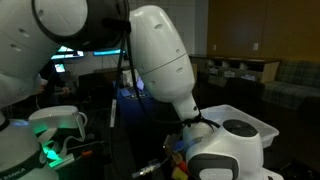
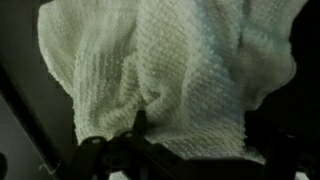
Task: Use the white towel to move the objects on the table to the left, then put the white towel in the bowl
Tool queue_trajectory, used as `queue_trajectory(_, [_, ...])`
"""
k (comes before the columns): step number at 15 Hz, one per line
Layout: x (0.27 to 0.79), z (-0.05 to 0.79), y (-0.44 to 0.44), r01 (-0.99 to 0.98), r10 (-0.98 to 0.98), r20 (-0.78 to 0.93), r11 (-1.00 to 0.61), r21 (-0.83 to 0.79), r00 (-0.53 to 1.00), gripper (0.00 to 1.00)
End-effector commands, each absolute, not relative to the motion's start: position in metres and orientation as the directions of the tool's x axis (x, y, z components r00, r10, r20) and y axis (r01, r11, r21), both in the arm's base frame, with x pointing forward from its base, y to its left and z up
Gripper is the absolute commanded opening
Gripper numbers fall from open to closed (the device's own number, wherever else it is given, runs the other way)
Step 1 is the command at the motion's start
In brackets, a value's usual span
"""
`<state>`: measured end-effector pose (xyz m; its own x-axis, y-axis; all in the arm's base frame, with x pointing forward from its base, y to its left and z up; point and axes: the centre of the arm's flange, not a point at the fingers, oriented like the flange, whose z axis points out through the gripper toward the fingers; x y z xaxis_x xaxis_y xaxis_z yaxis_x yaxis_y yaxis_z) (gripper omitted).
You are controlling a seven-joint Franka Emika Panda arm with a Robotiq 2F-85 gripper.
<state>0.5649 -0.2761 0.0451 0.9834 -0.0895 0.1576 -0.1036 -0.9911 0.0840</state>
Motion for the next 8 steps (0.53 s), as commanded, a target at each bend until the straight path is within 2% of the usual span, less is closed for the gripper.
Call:
queue_trajectory(1, [0.5773,0.0296,-0.2876,-0.117,-0.104,0.148,-0.99,0.084,0.983,1.0])
queue_trajectory(3, [0.5754,0.0287,-0.2891,-0.113,-0.102,0.135,-0.99,0.079,0.986,0.98])
queue_trajectory(4, [0.5759,0.0283,-0.2891,-0.115,-0.104,0.129,-0.99,0.078,0.986,0.9])
queue_trajectory(5, [0.5746,0.0294,-0.29,-0.112,-0.102,0.119,-0.991,0.078,0.988,0.74])
queue_trajectory(6, [0.5742,0.0305,-0.2907,-0.11,-0.101,0.109,-0.991,0.075,0.989,0.71])
queue_trajectory(8, [0.5723,0.0317,-0.2931,-0.108,-0.1,0.099,-0.991,0.077,0.99,0.54])
